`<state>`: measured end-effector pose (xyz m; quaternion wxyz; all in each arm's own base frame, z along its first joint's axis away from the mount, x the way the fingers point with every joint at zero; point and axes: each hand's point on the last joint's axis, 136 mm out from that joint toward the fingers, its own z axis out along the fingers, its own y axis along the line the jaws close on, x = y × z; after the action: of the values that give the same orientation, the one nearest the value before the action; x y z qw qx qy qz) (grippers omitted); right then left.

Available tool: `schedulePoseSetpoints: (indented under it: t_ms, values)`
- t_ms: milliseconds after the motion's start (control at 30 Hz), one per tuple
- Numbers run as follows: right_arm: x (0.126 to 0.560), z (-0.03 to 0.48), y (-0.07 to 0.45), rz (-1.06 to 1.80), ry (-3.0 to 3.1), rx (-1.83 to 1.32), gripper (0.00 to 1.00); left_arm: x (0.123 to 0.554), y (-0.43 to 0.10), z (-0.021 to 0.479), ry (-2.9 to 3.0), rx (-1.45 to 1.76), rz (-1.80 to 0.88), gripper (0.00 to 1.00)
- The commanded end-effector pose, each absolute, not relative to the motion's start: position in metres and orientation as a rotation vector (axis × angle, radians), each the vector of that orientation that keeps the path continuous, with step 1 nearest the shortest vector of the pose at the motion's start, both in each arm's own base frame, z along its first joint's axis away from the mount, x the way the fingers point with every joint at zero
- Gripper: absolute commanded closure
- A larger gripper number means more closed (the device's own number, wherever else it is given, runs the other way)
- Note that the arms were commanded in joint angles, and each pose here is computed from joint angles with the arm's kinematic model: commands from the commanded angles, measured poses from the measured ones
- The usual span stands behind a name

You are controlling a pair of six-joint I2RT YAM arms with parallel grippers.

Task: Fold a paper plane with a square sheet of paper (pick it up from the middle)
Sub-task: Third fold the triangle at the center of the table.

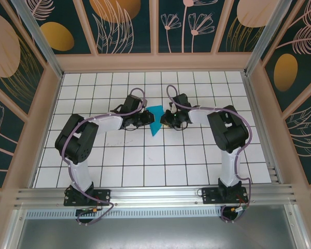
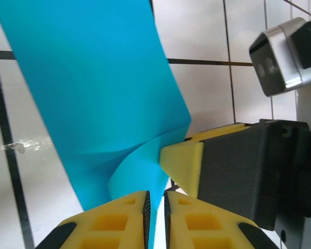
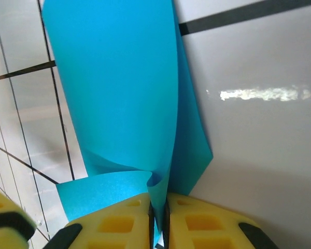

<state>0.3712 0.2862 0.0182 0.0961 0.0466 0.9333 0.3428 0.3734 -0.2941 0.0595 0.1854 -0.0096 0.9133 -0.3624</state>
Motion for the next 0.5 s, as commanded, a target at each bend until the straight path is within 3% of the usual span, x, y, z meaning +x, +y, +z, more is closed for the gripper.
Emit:
schedulePoseSetpoints:
  t_ms: [0,467]
  values:
    - [0.362,-0.024,0.266,0.773,2.888,0.257,0.82,0.369,-0.296,0.065,2.55,0.003,-1.069,0.81]
    - [0.357,-0.039,0.261,0.639,2.946,0.34,0.77,0.365,-0.301,0.044,2.61,0.039,-1.035,0.84]
